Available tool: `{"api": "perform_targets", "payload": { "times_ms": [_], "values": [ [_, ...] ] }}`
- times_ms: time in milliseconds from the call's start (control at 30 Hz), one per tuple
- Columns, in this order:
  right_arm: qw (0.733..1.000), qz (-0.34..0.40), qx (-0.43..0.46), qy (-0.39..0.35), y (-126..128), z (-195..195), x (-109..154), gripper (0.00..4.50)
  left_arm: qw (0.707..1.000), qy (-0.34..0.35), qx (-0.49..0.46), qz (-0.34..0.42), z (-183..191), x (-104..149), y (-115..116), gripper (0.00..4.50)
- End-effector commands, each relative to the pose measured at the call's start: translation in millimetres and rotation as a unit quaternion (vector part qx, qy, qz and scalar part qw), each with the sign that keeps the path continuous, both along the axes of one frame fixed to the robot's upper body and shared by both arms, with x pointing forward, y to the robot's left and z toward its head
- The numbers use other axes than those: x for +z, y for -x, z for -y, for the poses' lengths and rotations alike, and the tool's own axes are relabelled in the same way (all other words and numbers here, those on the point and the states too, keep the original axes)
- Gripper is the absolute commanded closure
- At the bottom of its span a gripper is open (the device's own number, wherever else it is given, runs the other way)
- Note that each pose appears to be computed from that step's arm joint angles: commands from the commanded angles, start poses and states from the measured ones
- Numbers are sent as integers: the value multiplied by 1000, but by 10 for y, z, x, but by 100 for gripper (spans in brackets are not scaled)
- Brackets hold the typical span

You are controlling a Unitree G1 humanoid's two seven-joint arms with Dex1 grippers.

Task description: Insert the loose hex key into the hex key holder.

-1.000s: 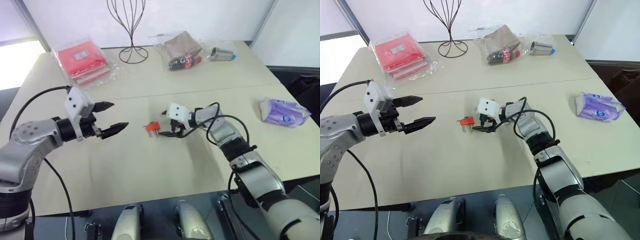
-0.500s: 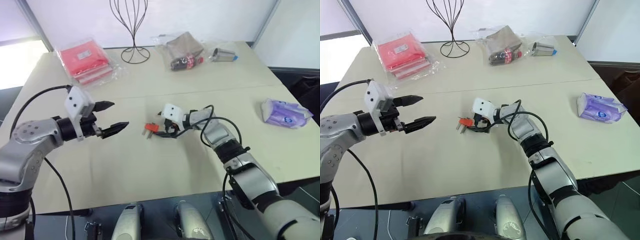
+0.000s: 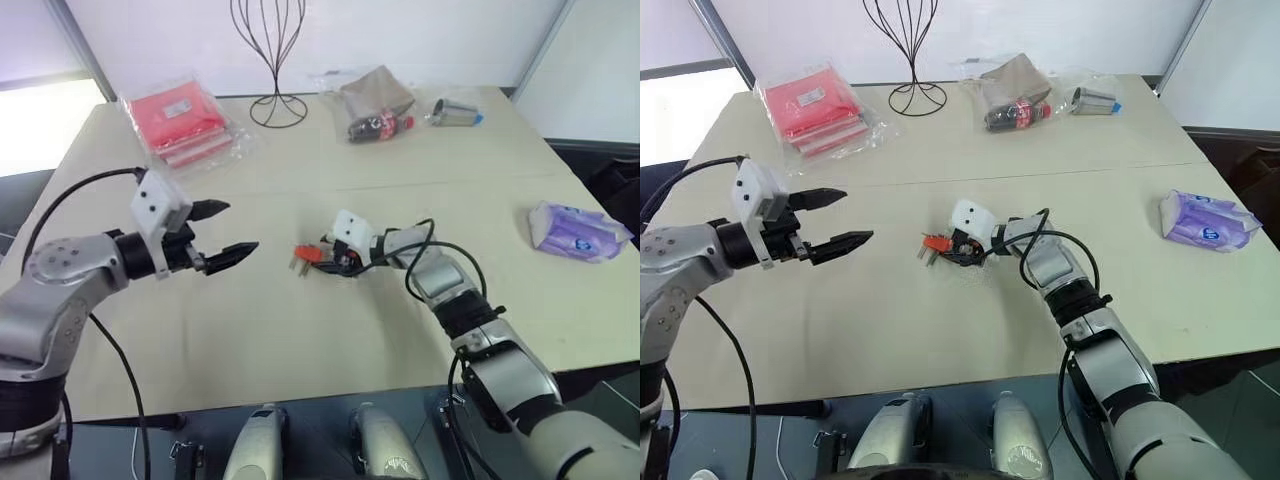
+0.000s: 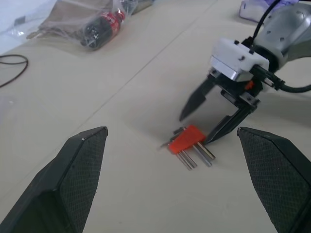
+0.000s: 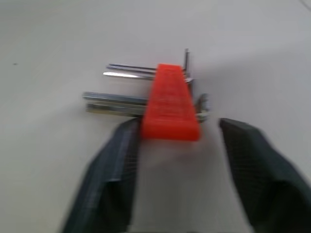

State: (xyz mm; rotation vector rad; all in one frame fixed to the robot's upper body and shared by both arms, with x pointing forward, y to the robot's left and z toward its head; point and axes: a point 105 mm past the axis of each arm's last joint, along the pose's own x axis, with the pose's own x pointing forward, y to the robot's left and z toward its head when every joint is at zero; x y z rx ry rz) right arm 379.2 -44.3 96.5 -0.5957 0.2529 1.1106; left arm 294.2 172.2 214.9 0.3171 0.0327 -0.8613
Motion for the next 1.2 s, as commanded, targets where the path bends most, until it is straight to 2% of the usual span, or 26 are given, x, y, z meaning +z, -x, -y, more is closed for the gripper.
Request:
{"api": "perform_targets", "payload": {
  "times_ms": [33,200,300,367,433,533,633,733,800,933,1200],
  "values": [
    [998,-35,-35,28,-13,146,-236,350,1000,-7,-2,22,3,95,4,0],
    [999,-18,-39,32,-57,140,-201,350,1000,-9,3,22,-35,99,17,0],
    [994,95,-20,41,-125,126,81,350,1000,-6,4,20,-39,98,8,0],
    [982,183,-4,49,-152,116,328,350,1000,1,1,18,-33,106,-10,0],
    [957,282,16,59,-136,114,621,350,1000,15,-9,16,4,121,-51,0],
    [900,423,22,105,-138,175,949,350,999,41,-26,9,70,144,-158,0],
    [814,562,54,133,-23,158,1242,350,996,61,-61,2,208,196,-248,0],
    [755,639,79,122,114,108,1445,350,992,82,-97,-11,341,243,-289,0],
    [727,672,88,110,194,85,1548,350,988,92,-122,-18,428,276,-290,0],
    [699,700,112,90,325,31,1651,350,978,127,-165,-24,568,430,-265,0],
    [692,704,133,85,430,20,1677,350,970,151,-188,-31,615,535,-234,0]
  ]
}}
